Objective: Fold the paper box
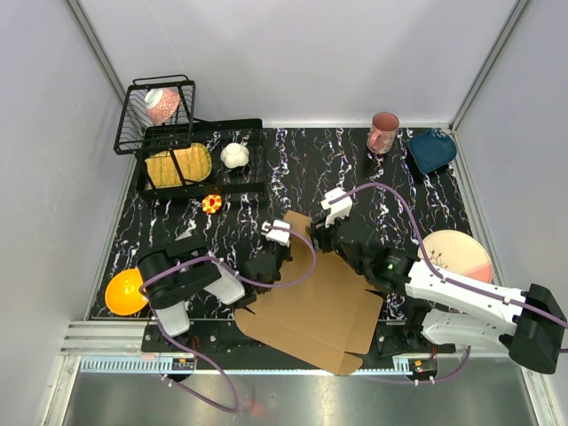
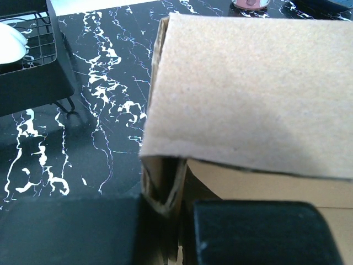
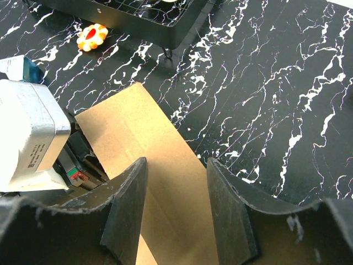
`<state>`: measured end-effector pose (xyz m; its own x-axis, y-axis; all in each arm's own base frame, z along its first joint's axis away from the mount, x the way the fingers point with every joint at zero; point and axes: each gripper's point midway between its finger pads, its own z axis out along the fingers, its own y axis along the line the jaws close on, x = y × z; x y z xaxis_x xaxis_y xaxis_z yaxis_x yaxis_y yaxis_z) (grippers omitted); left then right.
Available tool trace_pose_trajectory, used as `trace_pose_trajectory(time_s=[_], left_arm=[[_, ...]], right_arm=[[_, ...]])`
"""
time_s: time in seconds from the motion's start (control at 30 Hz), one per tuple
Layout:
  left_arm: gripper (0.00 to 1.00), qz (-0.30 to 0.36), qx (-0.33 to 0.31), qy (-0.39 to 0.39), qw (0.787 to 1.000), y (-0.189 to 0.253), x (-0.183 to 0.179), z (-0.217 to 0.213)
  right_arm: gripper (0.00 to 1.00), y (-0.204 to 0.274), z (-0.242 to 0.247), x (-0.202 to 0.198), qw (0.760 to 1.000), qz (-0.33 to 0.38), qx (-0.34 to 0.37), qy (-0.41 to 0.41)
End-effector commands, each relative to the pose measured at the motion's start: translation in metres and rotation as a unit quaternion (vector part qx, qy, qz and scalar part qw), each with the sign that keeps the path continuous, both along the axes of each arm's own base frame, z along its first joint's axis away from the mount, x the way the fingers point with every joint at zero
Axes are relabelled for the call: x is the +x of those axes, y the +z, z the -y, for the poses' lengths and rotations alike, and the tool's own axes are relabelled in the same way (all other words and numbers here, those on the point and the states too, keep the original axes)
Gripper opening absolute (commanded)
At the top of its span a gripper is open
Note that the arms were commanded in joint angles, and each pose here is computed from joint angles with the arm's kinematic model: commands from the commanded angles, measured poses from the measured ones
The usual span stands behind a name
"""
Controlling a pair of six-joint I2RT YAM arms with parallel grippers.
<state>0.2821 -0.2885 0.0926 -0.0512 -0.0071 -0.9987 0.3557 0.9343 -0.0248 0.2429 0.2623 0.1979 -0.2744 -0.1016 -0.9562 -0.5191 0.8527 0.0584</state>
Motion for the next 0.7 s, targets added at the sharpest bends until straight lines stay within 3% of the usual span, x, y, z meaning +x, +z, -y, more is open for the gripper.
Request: trace_pose_trajectory(time_s=[0.0, 0.03, 0.13, 0.23, 0.27, 0.33, 0.37, 0.57, 0.67], left_arm=[[0.02, 0.094, -0.155, -0.002, 0.983, 0.080, 0.004, 0.006], [0.23, 0.093, -0.155, -0.002, 0.983, 0.080, 0.003, 0.005], [0.44, 0.090, -0.152, 0.004, 0.984, 0.077, 0.003, 0.001], [0.45, 0.087, -0.150, 0.006, 0.985, 0.074, 0.002, -0.001], [0.41, 0.085, -0.147, 0.006, 0.985, 0.071, 0.002, -0.002], [0.23, 0.083, -0.146, 0.010, 0.986, 0.069, 0.002, -0.003], [0.00, 0.082, -0.143, 0.015, 0.986, 0.067, 0.003, -0.005], [0.00, 0.082, -0.139, 0.023, 0.987, 0.067, 0.002, -0.011], [0.00, 0.080, -0.142, 0.027, 0.986, 0.069, -0.001, -0.018]], right_arm=[[0.53, -0.037, -0.004, -0.018, 0.997, -0.054, -0.041, 0.040], [0.53, -0.038, -0.004, -0.017, 0.997, -0.055, -0.043, 0.039], [0.53, -0.036, -0.006, -0.016, 0.997, -0.053, -0.042, 0.040], [0.53, -0.035, -0.007, -0.015, 0.997, -0.050, -0.042, 0.040], [0.53, -0.035, -0.007, -0.015, 0.997, -0.050, -0.044, 0.040], [0.53, -0.035, -0.007, -0.015, 0.997, -0.049, -0.045, 0.040], [0.53, -0.034, -0.007, -0.015, 0.997, -0.049, -0.045, 0.040], [0.53, -0.032, -0.009, -0.014, 0.997, -0.050, -0.041, 0.041], [0.59, -0.019, -0.011, -0.013, 0.998, -0.049, -0.030, 0.037]])
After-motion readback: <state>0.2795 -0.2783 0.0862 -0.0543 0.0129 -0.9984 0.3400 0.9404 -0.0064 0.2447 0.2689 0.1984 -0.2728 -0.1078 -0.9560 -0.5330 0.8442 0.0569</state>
